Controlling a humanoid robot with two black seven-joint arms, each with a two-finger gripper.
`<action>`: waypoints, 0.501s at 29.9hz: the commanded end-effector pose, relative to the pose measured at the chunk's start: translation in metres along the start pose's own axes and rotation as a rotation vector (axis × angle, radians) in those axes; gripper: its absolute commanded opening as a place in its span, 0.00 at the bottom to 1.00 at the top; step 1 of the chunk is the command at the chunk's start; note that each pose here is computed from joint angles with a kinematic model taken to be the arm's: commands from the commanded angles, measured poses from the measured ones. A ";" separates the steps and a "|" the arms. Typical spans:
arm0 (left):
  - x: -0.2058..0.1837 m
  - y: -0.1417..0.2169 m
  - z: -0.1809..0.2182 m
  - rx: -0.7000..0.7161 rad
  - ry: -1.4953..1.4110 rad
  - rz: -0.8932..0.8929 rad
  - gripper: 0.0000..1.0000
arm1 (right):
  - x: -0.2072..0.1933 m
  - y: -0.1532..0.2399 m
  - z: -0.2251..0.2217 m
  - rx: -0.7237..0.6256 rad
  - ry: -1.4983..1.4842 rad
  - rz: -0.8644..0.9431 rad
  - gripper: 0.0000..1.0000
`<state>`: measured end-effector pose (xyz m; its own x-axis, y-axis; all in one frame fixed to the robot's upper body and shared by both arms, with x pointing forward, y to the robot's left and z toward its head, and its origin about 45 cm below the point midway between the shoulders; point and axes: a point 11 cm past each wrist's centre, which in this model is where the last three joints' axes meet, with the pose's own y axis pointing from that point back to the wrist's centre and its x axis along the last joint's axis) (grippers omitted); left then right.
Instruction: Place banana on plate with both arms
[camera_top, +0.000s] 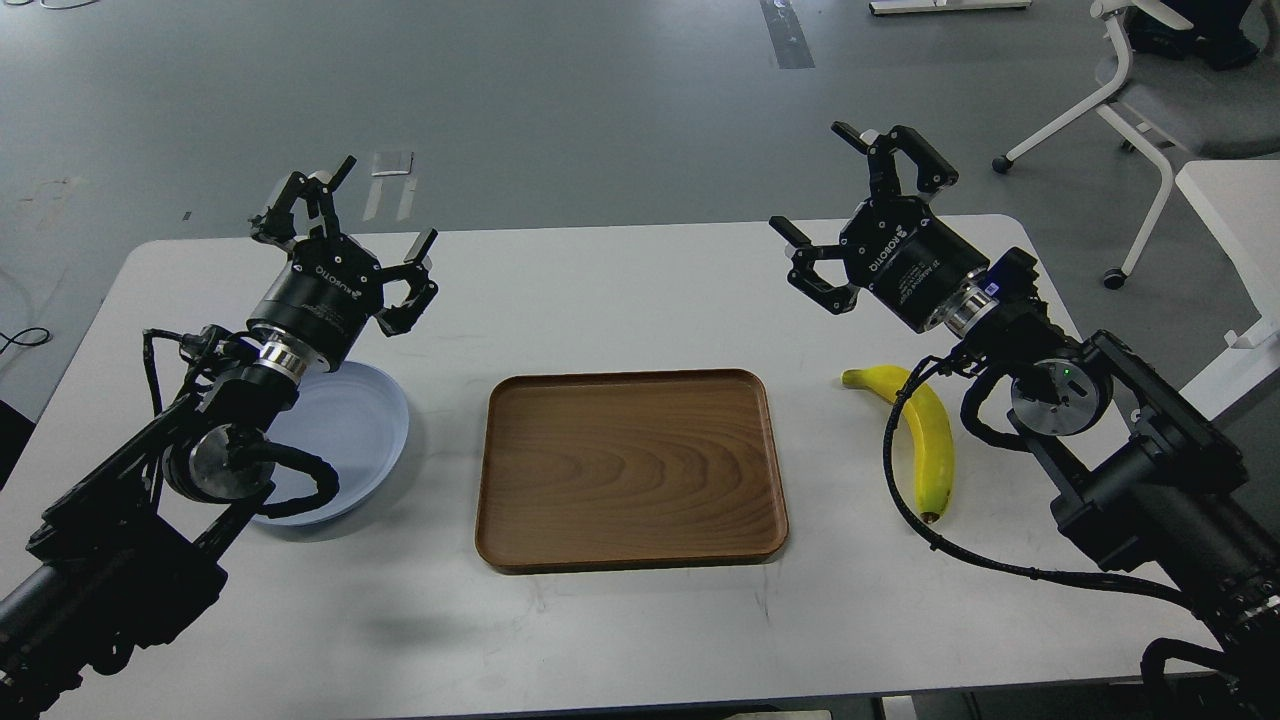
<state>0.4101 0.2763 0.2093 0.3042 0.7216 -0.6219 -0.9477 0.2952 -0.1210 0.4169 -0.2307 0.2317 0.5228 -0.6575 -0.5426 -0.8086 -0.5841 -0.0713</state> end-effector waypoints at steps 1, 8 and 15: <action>-0.002 -0.001 -0.005 0.008 -0.005 0.010 0.98 | -0.003 -0.002 0.002 0.016 -0.023 0.003 1.00; 0.011 0.003 0.010 -0.005 -0.038 0.060 0.98 | -0.015 -0.010 0.003 0.001 -0.009 -0.033 1.00; 0.023 0.009 0.029 -0.001 -0.108 0.073 0.98 | -0.021 -0.021 -0.009 -0.039 0.058 -0.056 1.00</action>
<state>0.4115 0.3060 0.2134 0.2396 0.7857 -0.5704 -0.9689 0.2310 -0.0887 0.4209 -0.2097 0.2456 0.5751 -0.6458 -0.5022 -0.7694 -0.6356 -0.0638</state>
